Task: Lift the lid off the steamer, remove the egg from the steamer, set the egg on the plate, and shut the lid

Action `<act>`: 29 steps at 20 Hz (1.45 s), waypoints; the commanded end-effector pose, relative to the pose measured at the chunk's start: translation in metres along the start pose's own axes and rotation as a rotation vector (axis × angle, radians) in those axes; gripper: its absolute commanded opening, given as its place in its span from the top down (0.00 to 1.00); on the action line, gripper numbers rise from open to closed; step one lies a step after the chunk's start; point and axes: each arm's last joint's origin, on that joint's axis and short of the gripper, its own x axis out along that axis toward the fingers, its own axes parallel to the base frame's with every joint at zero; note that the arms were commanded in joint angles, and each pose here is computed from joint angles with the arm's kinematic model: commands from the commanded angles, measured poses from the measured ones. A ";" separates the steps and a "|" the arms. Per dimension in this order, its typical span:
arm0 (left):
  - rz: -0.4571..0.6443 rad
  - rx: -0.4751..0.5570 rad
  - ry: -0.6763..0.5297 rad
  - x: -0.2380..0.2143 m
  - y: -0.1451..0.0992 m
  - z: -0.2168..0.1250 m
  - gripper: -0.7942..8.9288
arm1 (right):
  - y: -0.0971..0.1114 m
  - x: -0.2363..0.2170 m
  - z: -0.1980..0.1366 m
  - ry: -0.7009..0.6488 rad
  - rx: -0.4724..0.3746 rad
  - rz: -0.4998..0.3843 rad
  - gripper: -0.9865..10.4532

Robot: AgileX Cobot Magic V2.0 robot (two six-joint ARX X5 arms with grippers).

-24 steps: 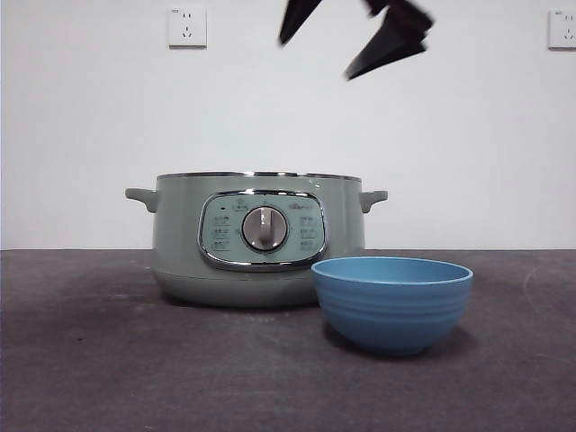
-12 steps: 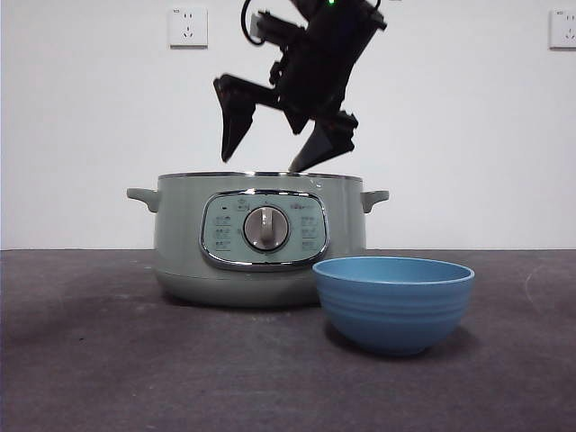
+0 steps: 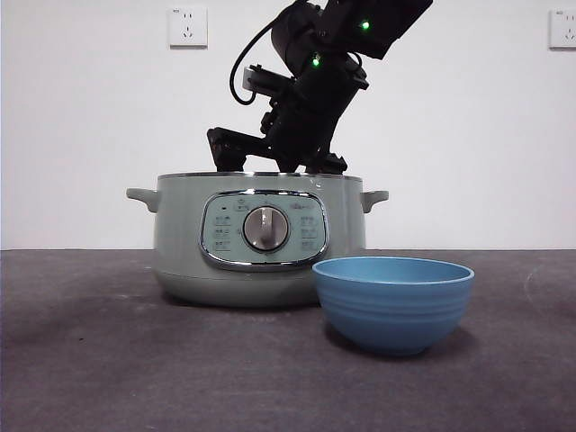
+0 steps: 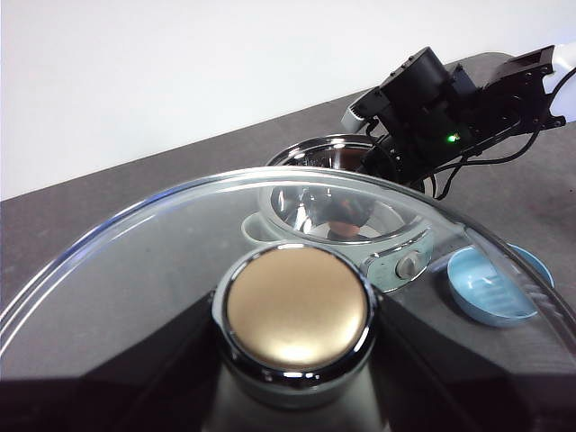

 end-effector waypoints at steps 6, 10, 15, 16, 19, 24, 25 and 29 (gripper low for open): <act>0.006 0.004 -0.054 -0.004 0.000 0.004 0.93 | -0.001 0.024 -0.018 0.060 0.011 -0.004 0.40; 0.005 0.003 -0.039 -0.004 0.000 0.002 0.93 | -0.002 0.033 -0.027 0.108 0.012 -0.006 0.46; 0.005 0.006 -0.036 -0.004 0.000 0.002 0.93 | -0.002 0.035 -0.030 0.119 0.013 -0.007 0.72; 0.005 0.006 -0.036 -0.004 0.000 0.002 0.93 | -0.002 0.035 -0.030 0.119 0.013 -0.007 0.76; 0.005 0.006 -0.036 -0.004 0.000 0.002 0.93 | 0.000 0.035 -0.029 0.117 0.012 0.000 0.93; 0.005 0.006 -0.036 -0.004 0.000 0.002 0.93 | 0.001 0.022 -0.015 0.047 0.005 0.005 0.93; 0.005 0.005 -0.037 -0.004 0.000 0.002 0.93 | 0.002 0.014 -0.009 0.025 -0.009 0.006 0.93; 0.005 0.005 -0.043 -0.004 0.000 0.003 0.93 | 0.007 -0.048 0.026 -0.087 -0.026 0.009 0.93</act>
